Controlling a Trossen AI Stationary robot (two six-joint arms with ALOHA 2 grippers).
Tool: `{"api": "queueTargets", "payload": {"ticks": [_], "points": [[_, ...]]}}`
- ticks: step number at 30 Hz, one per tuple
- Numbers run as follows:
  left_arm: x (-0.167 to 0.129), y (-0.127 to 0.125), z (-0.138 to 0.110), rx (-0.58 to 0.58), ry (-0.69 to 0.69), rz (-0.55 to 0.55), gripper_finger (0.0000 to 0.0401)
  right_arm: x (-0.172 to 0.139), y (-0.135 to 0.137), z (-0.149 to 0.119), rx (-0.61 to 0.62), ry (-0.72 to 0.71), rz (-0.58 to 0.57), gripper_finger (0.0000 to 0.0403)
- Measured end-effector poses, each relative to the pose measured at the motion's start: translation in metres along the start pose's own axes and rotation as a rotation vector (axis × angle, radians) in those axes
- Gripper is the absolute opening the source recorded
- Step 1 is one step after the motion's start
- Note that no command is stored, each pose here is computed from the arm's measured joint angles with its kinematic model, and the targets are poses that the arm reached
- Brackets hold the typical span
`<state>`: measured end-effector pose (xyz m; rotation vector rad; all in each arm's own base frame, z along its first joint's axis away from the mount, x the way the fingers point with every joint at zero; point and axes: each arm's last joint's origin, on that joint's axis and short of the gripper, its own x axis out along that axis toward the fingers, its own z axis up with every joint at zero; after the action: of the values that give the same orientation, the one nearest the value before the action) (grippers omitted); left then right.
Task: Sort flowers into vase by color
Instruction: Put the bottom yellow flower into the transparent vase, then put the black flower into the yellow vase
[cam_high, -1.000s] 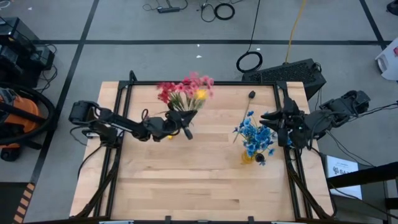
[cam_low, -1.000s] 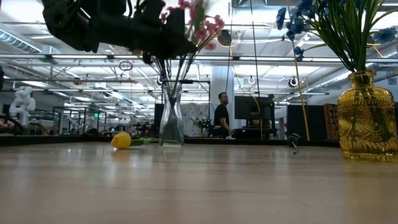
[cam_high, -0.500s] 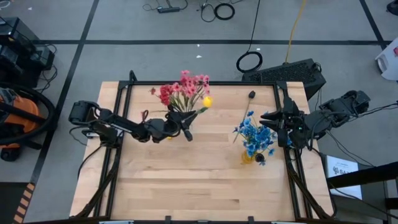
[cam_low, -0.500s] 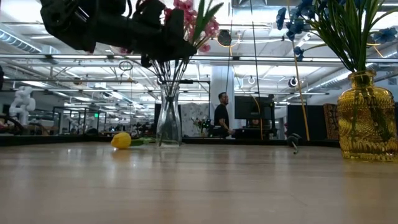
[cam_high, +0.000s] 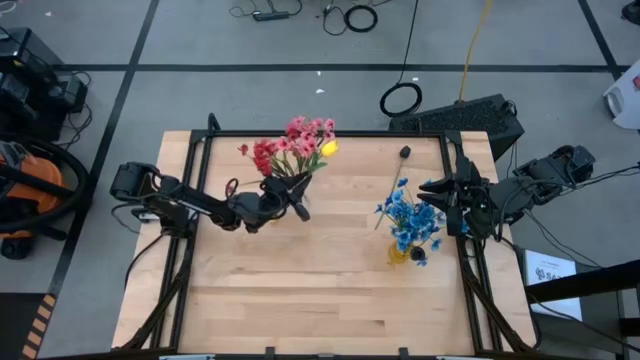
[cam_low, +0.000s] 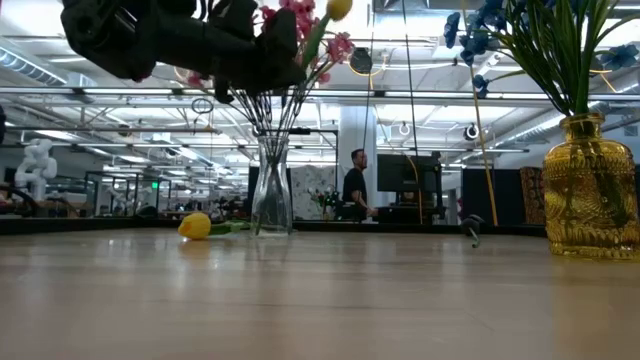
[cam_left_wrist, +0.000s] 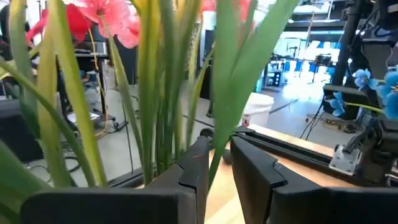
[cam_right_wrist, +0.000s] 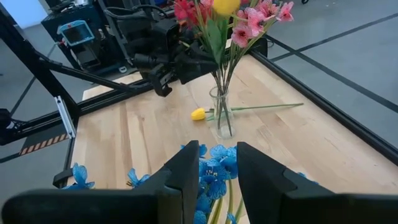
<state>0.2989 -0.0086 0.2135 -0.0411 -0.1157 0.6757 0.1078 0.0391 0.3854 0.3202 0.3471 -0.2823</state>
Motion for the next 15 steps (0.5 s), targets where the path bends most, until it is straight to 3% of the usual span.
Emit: {"api": "queueTargets", "payload": {"ticks": [10,15], "points": [[-0.019,-0.014,-0.001,0.026,0.018,0.114,0.0073,0.000,0.001,0.001,0.011,-0.011,0.008,0.0098],[-0.031,-0.027,0.003,0.001,0.009,0.057,0.0073,0.000,0.001,0.002,0.014,-0.014,0.009,0.0098]]}}
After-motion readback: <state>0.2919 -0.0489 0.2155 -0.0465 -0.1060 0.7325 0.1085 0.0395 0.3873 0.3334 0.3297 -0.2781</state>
